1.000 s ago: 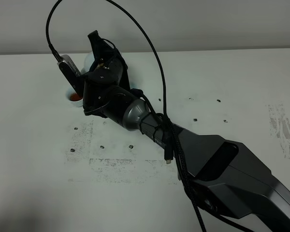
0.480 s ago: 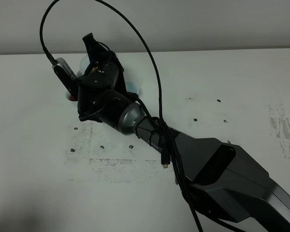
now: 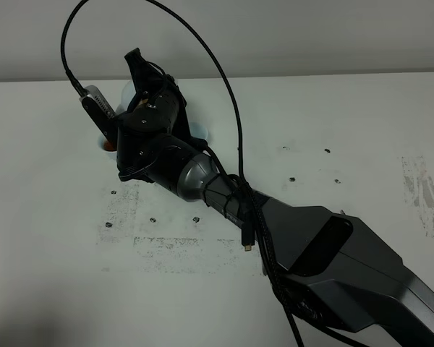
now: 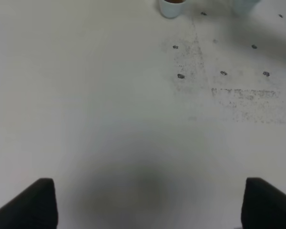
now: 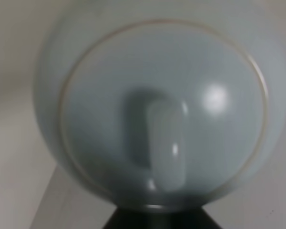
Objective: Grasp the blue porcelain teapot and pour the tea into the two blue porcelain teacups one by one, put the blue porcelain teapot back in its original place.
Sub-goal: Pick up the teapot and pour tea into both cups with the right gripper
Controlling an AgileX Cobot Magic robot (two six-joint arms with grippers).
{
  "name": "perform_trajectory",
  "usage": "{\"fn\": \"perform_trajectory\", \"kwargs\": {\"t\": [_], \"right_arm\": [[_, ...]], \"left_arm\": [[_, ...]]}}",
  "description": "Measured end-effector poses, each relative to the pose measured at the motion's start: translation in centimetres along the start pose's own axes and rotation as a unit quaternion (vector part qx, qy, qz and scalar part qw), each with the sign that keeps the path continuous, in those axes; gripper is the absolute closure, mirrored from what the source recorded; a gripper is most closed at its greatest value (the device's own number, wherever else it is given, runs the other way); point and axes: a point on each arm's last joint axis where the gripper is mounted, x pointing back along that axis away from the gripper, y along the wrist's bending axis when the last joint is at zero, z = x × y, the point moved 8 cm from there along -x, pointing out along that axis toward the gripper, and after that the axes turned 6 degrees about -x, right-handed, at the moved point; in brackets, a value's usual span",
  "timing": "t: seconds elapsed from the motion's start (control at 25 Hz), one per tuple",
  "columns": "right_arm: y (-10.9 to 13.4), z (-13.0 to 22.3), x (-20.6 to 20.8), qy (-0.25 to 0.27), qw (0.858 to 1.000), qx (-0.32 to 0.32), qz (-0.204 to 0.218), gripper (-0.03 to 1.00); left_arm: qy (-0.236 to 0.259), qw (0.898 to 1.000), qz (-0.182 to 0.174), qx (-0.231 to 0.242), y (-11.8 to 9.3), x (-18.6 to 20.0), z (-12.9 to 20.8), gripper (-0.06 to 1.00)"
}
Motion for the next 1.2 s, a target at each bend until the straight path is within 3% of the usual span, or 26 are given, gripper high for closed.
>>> {"fn": "perform_trajectory", "kwargs": {"t": [0.52,0.96,1.2], "right_arm": [[0.0,0.0,0.0,0.000,1.000,-0.003,-0.001,0.92],[1.5,-0.8,-0.5,-0.037,0.996,-0.065,-0.049,0.92],[1.1,0.1,-0.9,-0.044,0.991,-0.108,-0.063,0.92]], "left_arm": [[0.000,1.000,0.000,0.000,0.0,0.0,0.0,0.20],[0.000,1.000,0.000,0.000,0.0,0.0,0.0,0.20],[0.000,1.000,0.000,0.000,0.0,0.0,0.0,0.20]]}}
